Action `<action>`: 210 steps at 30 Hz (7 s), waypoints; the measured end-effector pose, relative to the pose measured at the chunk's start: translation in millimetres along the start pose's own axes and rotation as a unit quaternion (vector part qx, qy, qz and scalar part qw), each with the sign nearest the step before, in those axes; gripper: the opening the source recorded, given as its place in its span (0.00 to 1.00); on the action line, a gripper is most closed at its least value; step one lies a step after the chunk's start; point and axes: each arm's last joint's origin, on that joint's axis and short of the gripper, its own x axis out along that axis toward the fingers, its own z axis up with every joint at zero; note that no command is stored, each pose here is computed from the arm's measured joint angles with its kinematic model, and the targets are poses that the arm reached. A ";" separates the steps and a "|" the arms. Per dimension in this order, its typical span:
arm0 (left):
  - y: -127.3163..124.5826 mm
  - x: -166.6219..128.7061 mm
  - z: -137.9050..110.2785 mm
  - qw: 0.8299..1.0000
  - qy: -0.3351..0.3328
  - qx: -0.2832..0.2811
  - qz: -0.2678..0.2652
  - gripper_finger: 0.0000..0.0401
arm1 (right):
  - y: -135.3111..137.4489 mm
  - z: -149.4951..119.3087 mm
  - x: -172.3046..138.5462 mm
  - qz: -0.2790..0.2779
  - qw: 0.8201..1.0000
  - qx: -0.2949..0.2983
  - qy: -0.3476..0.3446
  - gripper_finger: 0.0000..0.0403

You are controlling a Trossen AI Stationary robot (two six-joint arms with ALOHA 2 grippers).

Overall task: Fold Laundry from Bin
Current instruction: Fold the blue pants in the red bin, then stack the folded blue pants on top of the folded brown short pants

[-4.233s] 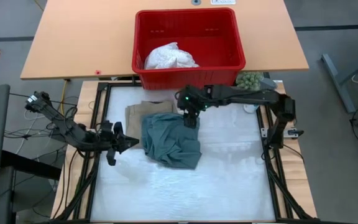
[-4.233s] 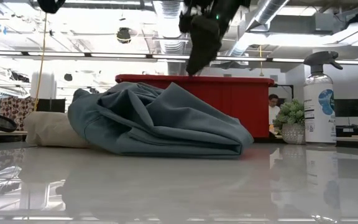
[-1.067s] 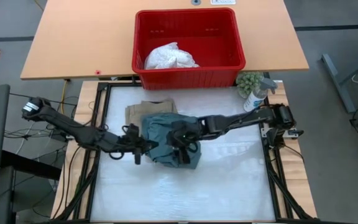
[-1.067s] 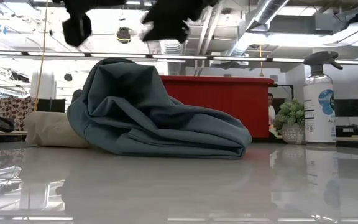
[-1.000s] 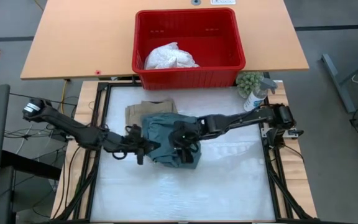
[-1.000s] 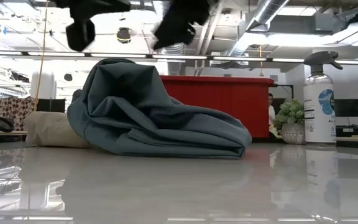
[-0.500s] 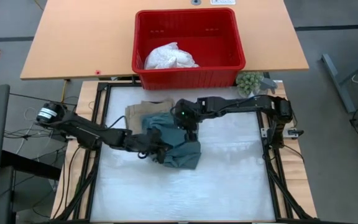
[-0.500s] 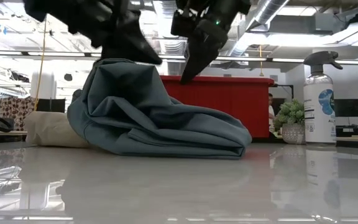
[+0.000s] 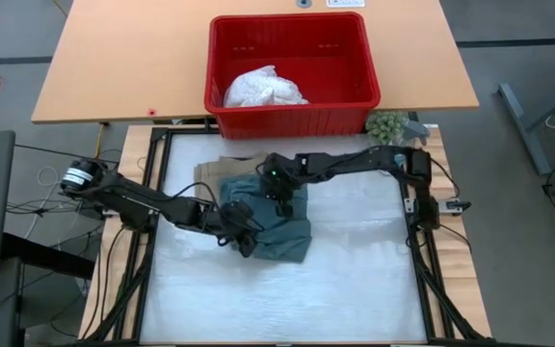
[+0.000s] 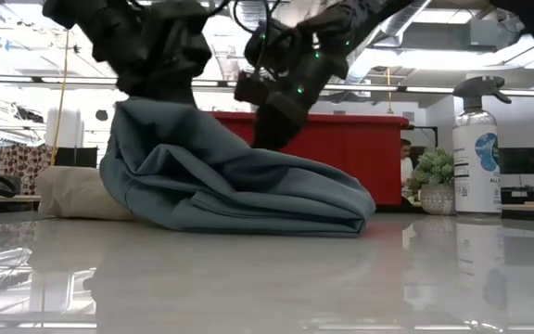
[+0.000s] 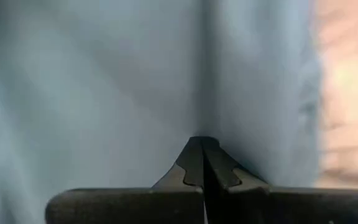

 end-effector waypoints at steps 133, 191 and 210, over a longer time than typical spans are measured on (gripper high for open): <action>-35.6 112.0 68.3 0.991 -0.039 0.116 0.061 0.00 | -32.5 -113.4 -34.3 0.063 0.996 0.062 -0.026 0.05; -97.0 -35.1 78.0 0.986 -0.097 0.121 -0.057 0.00 | 24.3 -87.4 -91.2 0.097 0.916 0.382 0.079 0.17; -35.8 -160.6 67.1 0.995 -0.059 -0.042 0.064 0.48 | 114.6 -90.6 -62.7 -0.033 0.784 0.620 0.012 0.76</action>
